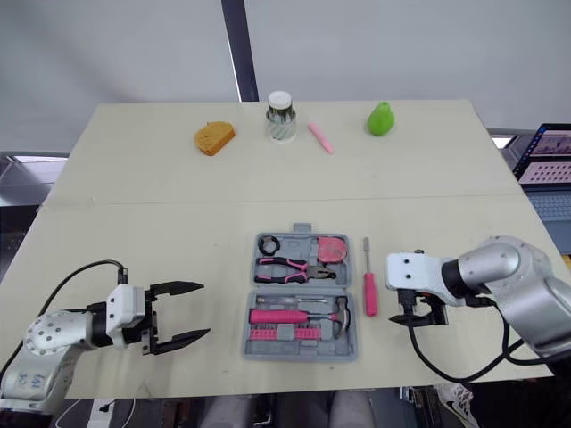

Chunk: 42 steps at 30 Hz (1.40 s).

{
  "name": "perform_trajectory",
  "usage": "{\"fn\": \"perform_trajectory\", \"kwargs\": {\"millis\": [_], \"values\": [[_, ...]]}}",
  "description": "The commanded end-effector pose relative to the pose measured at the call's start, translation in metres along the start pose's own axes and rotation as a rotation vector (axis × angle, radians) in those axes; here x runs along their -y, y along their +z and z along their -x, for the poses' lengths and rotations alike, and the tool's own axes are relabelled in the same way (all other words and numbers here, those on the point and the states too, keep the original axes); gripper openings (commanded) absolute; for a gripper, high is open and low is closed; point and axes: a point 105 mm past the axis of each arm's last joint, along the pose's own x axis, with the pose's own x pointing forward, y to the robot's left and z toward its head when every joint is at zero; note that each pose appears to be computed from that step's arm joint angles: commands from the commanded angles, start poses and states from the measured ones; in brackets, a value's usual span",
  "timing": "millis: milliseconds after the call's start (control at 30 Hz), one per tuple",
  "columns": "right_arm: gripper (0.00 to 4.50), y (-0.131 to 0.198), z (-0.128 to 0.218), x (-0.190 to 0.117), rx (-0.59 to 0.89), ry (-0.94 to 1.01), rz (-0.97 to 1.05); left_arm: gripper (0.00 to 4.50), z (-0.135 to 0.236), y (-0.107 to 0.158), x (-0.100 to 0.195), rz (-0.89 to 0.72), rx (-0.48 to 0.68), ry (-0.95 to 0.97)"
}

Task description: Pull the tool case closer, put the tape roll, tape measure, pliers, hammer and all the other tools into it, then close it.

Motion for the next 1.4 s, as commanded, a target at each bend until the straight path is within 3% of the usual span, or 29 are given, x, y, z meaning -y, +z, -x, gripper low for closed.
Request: {"fn": "perform_trajectory", "kwargs": {"millis": [33, 500, 800, 1100, 1400], "values": [[4.5, 0.01, 0.009, 0.0, 0.002, 0.001, 0.131, 4.44, -0.002, 0.005, 0.002, -0.027, 0.011, -0.018], [4.5, 0.02, -0.005, 0.021, -0.113, 0.172, 0.653, 4.44, -0.002, 0.006, 0.001, -0.035, 0.011, -0.007], [4.5, 0.011, -0.017, 0.037, -0.264, 0.274, 1.034, 4.44, 0.001, 0.006, 0.002, -0.038, 0.005, 0.022], [4.5, 0.02, -0.04, 0.043, -0.278, 0.326, 1.205, 4.44, 0.002, 0.005, 0.007, -0.03, 0.002, 0.037], [4.5, 0.018, -0.063, 0.039, -0.274, 0.35, 1.236, 4.44, 0.002, 0.006, 0.01, -0.028, 0.002, 0.049]]}}
